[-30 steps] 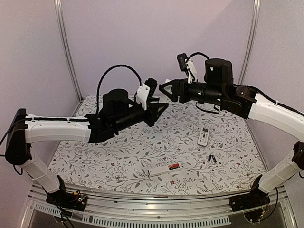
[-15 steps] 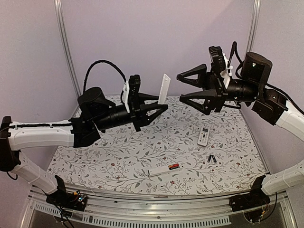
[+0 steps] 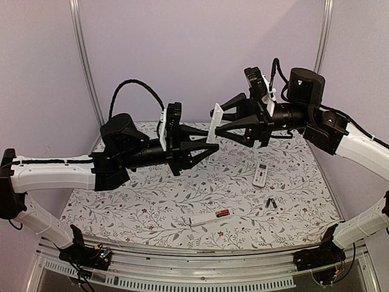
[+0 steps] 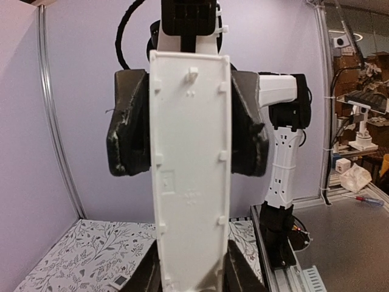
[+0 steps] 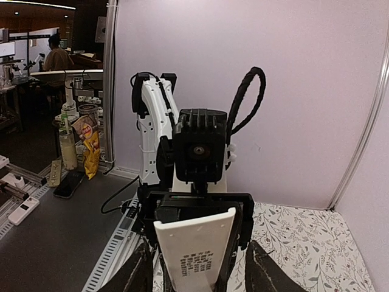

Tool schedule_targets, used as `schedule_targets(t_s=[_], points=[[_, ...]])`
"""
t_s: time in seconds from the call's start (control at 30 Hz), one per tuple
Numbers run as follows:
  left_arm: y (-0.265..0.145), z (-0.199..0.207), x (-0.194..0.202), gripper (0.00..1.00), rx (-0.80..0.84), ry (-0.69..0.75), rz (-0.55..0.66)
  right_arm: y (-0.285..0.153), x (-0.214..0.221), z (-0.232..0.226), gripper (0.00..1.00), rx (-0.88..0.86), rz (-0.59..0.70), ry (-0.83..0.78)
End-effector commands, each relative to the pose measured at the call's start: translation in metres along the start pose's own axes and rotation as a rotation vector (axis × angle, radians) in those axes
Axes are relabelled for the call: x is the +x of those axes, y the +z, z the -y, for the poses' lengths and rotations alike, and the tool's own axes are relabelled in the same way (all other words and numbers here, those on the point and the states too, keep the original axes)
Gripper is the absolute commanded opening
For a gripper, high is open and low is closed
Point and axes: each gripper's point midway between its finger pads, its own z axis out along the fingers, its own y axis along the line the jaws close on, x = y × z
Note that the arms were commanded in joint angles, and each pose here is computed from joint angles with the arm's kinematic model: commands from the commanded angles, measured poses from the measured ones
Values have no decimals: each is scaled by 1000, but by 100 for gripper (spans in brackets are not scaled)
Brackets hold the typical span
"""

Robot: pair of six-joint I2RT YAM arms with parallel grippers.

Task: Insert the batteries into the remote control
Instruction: Pass from the left arm to the right, then adjust the remote control without the battery cover at the center of the board.

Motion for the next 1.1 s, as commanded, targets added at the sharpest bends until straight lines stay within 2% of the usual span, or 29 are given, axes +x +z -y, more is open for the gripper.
schedule_targets(t_s=[0.0,0.17,0.47,0.5,0.63,0.7,0.83,1.07], points=[[5,10,-8,14,39,19,30,6,2,-4,50,-55,6,30],[7,11,-8,14,52,14,31,9,5,-8,48,-83,2,39],[7,11,-7,15,49,11,29,10,5,-10,22,-90,3,41],[6,10,-6,18,44,9,26,10,6,-8,21,-77,0,44],[3,-7,4,66,-63,23,-34,6,11,17,16,80,-35,78],[-2,-15,17,80,-116,31,-98,-1,15,32,15,161,-56,106],[-22,-21,52,87,-182,19,-243,-20,24,60,14,313,-90,198],[-67,-7,164,89,-215,-93,-638,-59,49,102,14,605,-190,260]])
